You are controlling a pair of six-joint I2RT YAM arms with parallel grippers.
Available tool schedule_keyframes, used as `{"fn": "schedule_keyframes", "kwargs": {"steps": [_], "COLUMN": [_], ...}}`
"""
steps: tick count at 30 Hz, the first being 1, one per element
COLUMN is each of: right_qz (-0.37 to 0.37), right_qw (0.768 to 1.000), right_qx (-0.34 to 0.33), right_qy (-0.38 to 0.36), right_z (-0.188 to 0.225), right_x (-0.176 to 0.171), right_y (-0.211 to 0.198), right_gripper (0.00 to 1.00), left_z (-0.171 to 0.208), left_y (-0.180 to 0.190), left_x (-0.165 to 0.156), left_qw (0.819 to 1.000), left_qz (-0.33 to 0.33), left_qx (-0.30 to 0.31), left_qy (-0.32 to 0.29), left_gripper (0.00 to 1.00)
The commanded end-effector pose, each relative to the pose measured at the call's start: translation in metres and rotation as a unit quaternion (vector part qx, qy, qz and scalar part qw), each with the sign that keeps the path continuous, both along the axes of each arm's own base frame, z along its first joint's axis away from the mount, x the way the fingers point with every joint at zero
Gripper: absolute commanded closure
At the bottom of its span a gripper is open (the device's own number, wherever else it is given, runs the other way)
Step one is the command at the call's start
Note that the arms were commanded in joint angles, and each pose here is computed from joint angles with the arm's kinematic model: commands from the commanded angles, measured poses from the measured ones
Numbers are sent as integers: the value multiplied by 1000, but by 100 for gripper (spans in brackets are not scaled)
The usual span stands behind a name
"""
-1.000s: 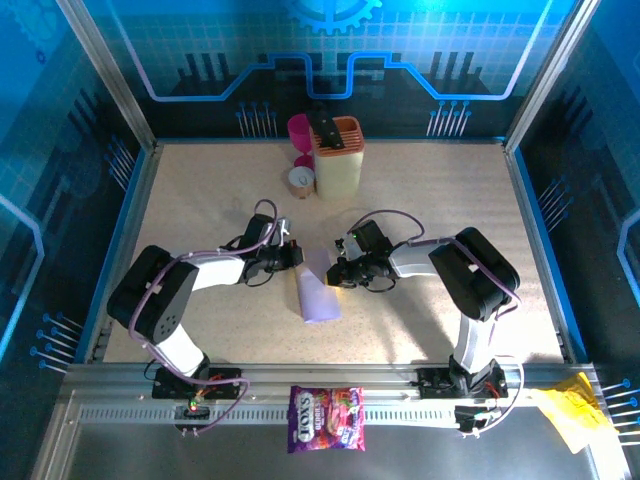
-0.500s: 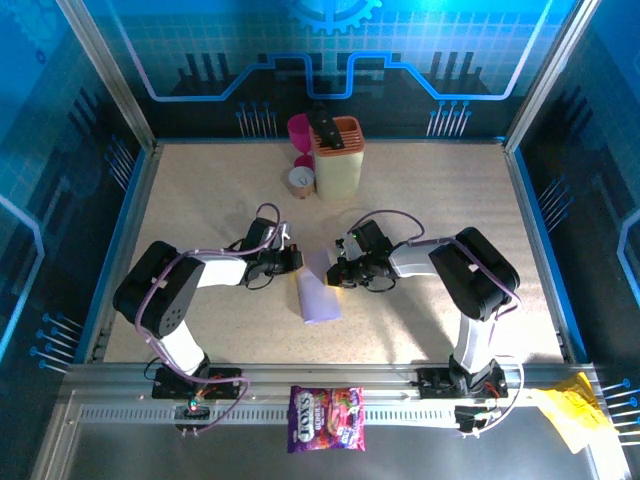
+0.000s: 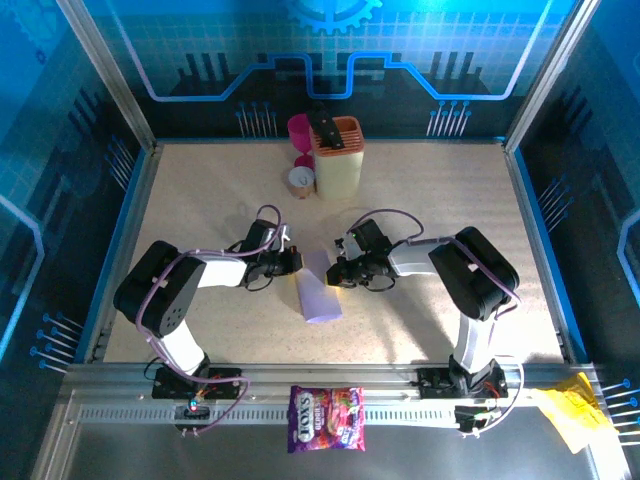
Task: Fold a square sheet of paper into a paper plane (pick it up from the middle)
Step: First fold in half a square sheet of paper at the center of the table.
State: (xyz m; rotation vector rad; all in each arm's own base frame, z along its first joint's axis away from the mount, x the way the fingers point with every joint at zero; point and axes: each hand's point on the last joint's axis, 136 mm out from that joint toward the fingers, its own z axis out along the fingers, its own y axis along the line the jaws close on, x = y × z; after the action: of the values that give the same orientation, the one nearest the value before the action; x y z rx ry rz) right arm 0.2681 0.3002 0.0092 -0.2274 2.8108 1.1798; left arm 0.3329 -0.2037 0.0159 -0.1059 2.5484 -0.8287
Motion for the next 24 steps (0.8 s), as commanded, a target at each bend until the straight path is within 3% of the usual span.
{"fn": "schedule_keyframes", "kwargs": {"steps": [1, 10, 24], "right_qz": [-18, 0, 77], "right_qw": [991, 996, 993], "right_qx": [-129, -64, -7], "right_qy": [16, -60, -87], "right_z": [-45, 37, 64], "right_x": [-13, 10, -8], "right_y": [-40, -9, 62], "right_gripper": [100, 100, 100], "left_z": [-16, -19, -22], "left_y": [9, 10, 10], "left_x": [-9, -11, -13], "left_qw": [1000, 1000, 999], "left_qz": [-3, -3, -7], "left_qx": [20, 22, 23], "left_qy": [17, 21, 23], "left_gripper": [100, 100, 100]}}
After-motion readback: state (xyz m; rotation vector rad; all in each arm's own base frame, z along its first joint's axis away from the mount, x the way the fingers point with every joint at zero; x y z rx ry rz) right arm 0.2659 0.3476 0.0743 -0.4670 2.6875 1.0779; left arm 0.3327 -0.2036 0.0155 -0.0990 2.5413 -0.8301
